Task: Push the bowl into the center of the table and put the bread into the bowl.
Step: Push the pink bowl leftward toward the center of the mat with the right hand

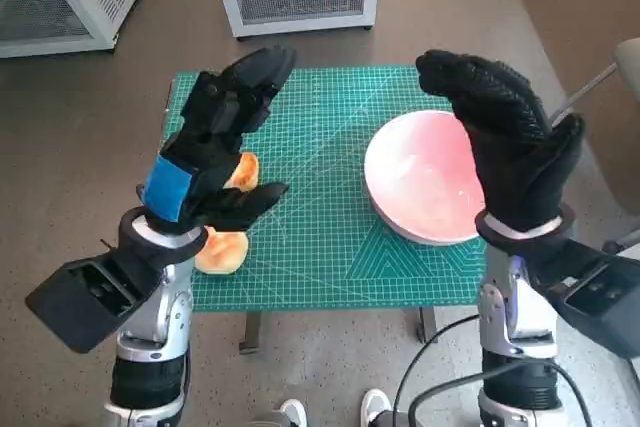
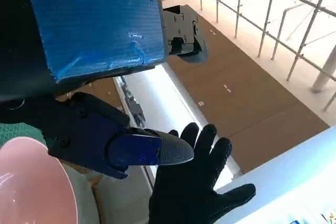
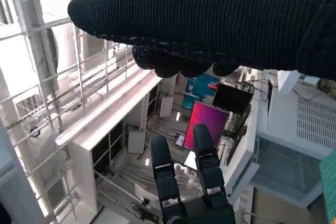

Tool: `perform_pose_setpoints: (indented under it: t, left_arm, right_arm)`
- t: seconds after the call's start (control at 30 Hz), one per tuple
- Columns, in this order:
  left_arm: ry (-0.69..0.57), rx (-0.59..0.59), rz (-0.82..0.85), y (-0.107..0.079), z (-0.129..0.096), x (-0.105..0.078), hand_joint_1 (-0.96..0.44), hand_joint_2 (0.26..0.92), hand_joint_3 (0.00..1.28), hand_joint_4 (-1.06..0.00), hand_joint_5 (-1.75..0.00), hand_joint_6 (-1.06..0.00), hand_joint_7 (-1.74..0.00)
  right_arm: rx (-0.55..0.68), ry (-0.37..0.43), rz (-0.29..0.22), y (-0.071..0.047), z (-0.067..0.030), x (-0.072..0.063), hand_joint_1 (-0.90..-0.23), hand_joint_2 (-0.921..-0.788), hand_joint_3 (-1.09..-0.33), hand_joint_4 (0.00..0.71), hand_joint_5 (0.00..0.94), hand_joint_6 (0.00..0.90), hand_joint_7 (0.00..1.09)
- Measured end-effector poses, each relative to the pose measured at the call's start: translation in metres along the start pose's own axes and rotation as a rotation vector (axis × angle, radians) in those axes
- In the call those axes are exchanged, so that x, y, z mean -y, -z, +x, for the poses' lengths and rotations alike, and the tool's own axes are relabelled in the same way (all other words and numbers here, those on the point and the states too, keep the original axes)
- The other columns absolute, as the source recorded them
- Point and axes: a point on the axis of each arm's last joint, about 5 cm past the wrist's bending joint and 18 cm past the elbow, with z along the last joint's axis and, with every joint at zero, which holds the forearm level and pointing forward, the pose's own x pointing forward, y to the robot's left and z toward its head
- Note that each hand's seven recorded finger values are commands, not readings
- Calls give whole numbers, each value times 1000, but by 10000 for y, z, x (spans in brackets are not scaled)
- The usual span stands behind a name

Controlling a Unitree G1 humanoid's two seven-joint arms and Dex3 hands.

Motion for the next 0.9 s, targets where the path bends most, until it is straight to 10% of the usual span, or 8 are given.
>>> perform_pose_setpoints:
  t: [0.4, 0.9]
  left_arm:
    - [0, -2, -1, 37, -15, 17, -630, 921, 289, -183, -43, 1, -573]
    - [-4, -6, -1, 66, -32, 31, -618, 921, 290, -170, -41, 1, -561]
  right_arm:
    - [-41, 8, -54, 68, -130, 214, -405, -916, -482, 401, 1, 49, 720]
    - [-158, 317, -178, 259, -372, 782, -371, -921, -555, 378, 0, 74, 655]
